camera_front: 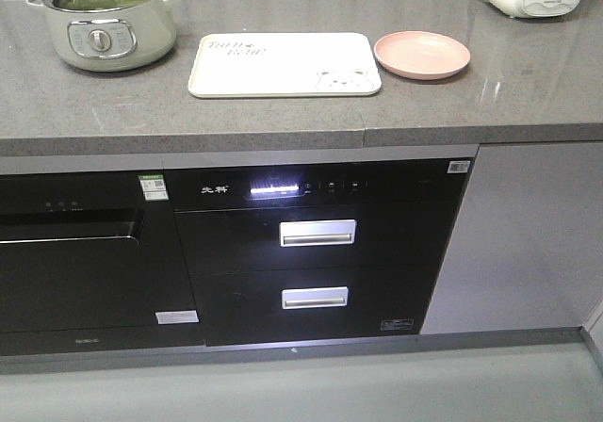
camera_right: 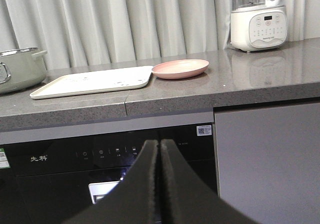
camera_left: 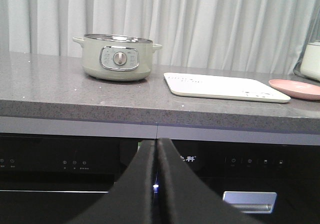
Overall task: Transfer vegetables to tray and serve
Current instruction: 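Drive the base forward toward the counter with the pot and tray, then drive closer and align the base in front of the tray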
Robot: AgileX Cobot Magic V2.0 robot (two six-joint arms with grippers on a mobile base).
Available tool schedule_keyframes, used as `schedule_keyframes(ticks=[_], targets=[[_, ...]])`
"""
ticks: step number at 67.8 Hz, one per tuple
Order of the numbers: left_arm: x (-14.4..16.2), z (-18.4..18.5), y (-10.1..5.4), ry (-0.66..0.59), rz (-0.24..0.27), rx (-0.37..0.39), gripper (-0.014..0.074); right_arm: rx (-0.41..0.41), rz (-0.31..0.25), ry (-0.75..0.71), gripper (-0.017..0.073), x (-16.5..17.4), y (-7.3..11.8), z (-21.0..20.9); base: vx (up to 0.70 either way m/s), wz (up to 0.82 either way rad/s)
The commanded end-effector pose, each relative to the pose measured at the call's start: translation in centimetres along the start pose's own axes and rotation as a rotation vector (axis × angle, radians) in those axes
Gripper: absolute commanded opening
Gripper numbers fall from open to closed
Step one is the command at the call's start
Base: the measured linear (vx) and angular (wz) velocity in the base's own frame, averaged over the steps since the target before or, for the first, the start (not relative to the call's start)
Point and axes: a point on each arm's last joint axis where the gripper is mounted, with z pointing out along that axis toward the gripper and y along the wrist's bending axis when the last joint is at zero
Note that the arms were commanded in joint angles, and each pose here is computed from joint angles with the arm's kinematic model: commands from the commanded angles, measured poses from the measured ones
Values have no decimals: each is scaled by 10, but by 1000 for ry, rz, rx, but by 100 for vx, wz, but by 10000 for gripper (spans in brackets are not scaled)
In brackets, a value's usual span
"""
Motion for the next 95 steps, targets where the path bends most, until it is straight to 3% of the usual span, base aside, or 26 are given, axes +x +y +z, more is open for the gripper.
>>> schedule_keyframes(ticks=[1,95], targets=[[1,0,-1,-51,-7,20,-6,-22,-11,-59,-3,-2,2,0,12,2],[1,0,-1,-51,-7,20,-6,-22,-11,-59,-3,-2,2,0,10,1]])
